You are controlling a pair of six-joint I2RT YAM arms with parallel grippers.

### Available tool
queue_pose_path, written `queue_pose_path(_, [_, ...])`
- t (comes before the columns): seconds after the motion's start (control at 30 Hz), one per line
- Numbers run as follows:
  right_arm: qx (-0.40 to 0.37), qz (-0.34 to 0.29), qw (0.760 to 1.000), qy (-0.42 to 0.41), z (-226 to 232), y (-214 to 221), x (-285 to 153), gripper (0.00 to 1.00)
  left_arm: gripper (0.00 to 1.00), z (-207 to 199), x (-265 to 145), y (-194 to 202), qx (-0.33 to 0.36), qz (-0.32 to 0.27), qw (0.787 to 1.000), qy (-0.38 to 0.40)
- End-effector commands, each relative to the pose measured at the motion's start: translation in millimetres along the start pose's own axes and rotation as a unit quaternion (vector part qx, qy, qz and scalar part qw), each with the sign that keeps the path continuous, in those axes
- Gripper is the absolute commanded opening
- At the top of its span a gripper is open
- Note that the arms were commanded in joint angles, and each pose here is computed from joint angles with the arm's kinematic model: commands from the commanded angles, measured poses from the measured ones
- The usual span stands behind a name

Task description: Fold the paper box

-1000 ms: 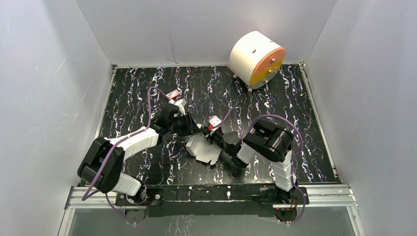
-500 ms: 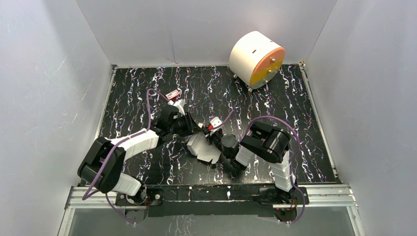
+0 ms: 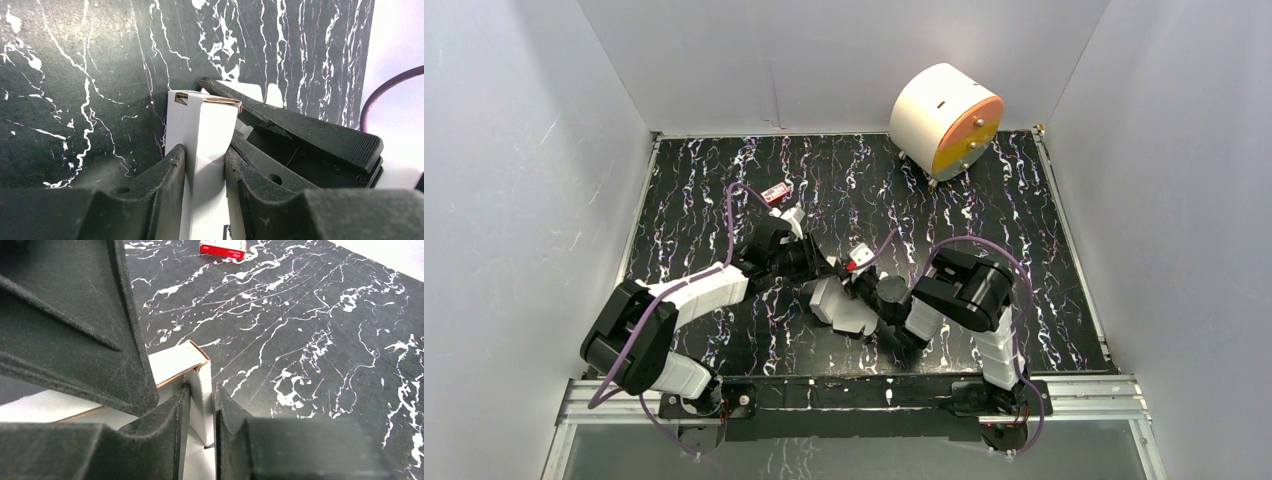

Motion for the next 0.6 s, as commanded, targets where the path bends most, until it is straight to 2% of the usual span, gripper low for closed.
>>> queue_pose_path(0.0, [-0.010, -0.066, 0.997, 0.030, -19.5, -29.4, -7.0, 0.31, 0.23, -29.1, -16.9, 1.6, 0.037, 0.025, 0.998, 0.045])
queue_pose_path(0.27, [-0.020, -0.064, 0.998, 0.003, -16.5, -39.2, -21.4, 0.44, 0.23, -14.2, -13.2, -2.6, 0.050, 0.015, 0.999, 0.001])
queue_pose_path(0.57, [-0.039, -0.050, 0.998, -0.028, -10.2, -44.1, -22.5, 0.47, 0.23, -14.9, -11.6, -3.3, 0.055, 0.019, 0.998, 0.009])
Point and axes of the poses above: each gripper's point midway between its finger pads, its own x axis out along the fingers, its own z axis along the line the jaws close on, y = z × x, the point moved 5 cm from there along -x, back along the fingers, and after that the axes turned 7 degrees about x, right-handed, at the moved point
